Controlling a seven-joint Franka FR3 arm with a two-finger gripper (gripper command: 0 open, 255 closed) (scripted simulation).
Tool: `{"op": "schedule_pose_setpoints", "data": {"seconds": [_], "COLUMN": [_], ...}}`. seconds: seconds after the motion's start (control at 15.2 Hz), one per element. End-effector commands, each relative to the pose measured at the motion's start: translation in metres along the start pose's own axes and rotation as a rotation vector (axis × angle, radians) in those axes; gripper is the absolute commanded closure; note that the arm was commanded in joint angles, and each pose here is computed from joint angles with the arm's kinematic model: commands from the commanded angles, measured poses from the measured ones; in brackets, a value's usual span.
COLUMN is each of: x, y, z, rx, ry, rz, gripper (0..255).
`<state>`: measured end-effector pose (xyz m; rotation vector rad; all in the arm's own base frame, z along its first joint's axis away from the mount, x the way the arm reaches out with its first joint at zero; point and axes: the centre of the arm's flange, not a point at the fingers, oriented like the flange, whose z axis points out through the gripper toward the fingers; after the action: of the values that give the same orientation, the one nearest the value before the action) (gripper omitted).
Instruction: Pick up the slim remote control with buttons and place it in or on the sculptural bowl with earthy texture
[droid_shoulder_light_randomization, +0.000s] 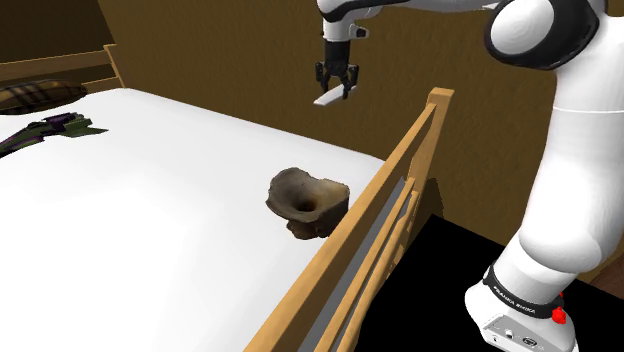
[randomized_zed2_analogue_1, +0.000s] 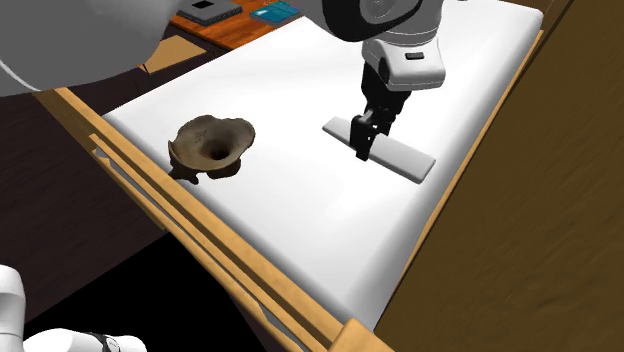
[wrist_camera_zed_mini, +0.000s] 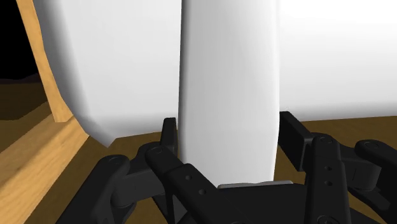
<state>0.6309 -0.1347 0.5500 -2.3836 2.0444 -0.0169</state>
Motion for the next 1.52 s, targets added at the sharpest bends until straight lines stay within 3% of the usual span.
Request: {"op": "schedule_pose_setpoints", "data": {"seconds": [0.0,1.45], "x": [-0.027,-0.291], "y": [0.013,0.133], "z": [0.001,-0.004], "rx": [0.0,0.0], "ry": [0.0,0.0], "rz": [0.0,0.0], "gripper": [255,255]}}
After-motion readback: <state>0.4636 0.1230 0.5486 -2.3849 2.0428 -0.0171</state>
